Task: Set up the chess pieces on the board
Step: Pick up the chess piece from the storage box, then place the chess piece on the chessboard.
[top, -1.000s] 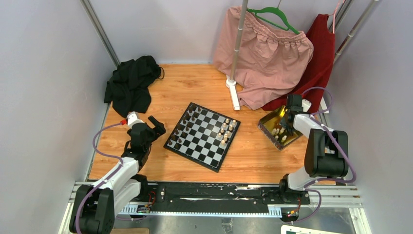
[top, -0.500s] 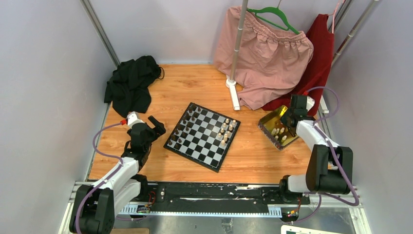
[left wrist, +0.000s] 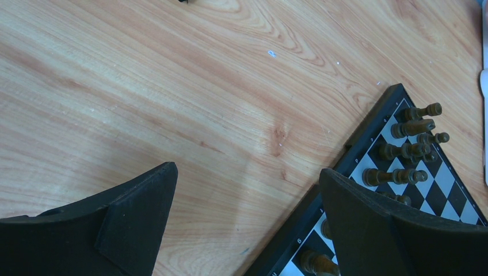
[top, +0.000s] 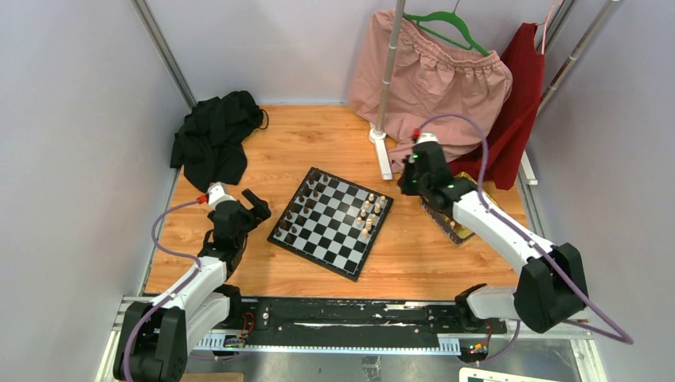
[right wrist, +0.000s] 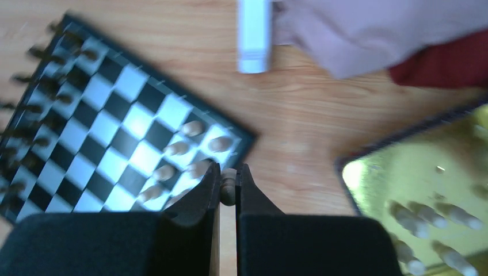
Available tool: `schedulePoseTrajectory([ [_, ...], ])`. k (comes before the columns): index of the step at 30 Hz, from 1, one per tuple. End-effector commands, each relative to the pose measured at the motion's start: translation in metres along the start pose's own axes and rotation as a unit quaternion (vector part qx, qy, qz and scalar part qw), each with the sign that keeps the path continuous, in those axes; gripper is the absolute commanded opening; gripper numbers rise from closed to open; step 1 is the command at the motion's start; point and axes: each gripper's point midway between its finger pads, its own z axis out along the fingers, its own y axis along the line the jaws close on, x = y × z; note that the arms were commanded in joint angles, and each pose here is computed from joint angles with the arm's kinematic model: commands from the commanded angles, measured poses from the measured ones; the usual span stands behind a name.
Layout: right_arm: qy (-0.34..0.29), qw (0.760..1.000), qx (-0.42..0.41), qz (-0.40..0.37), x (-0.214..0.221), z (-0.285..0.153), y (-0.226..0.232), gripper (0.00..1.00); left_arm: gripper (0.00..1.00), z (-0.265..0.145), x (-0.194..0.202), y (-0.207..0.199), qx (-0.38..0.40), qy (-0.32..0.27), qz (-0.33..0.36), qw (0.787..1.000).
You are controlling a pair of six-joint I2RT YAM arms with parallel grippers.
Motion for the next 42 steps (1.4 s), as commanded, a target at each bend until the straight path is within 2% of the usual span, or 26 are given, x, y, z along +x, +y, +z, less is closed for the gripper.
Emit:
schedulePoseTrajectory([
  [1,0.040,0.991,-0.043,-0.124,0.023,-0.013,0.056,0.00,1.00,0.000,-0.006,-0.001,0.005,-0.017,0.001,1.000],
  [7,0.080,0.964,-0.106,-0.232,0.059,-0.021,0.123,0.00,1.00,0.000,-0.006,0.000,0.005,-0.016,0.002,1.000],
  [14,0.123,0.931,-0.127,-0.318,0.105,-0.017,0.163,0.00,1.00,0.000,-0.005,-0.001,0.005,-0.015,0.002,1.000],
  [18,0.137,0.922,-0.114,-0.345,0.121,-0.011,0.166,0.00,1.00,0.000,-0.006,-0.001,0.006,-0.015,0.002,1.000],
  [32,0.166,0.910,-0.079,-0.372,0.145,0.009,0.151,0.00,1.00,0.000,-0.006,-0.001,0.006,-0.016,0.002,1.000],
  [42,0.164,0.918,-0.075,-0.355,0.147,0.017,0.145,0.00,1.00,0.000,-0.006,-0.001,0.006,-0.015,0.002,1.000],
])
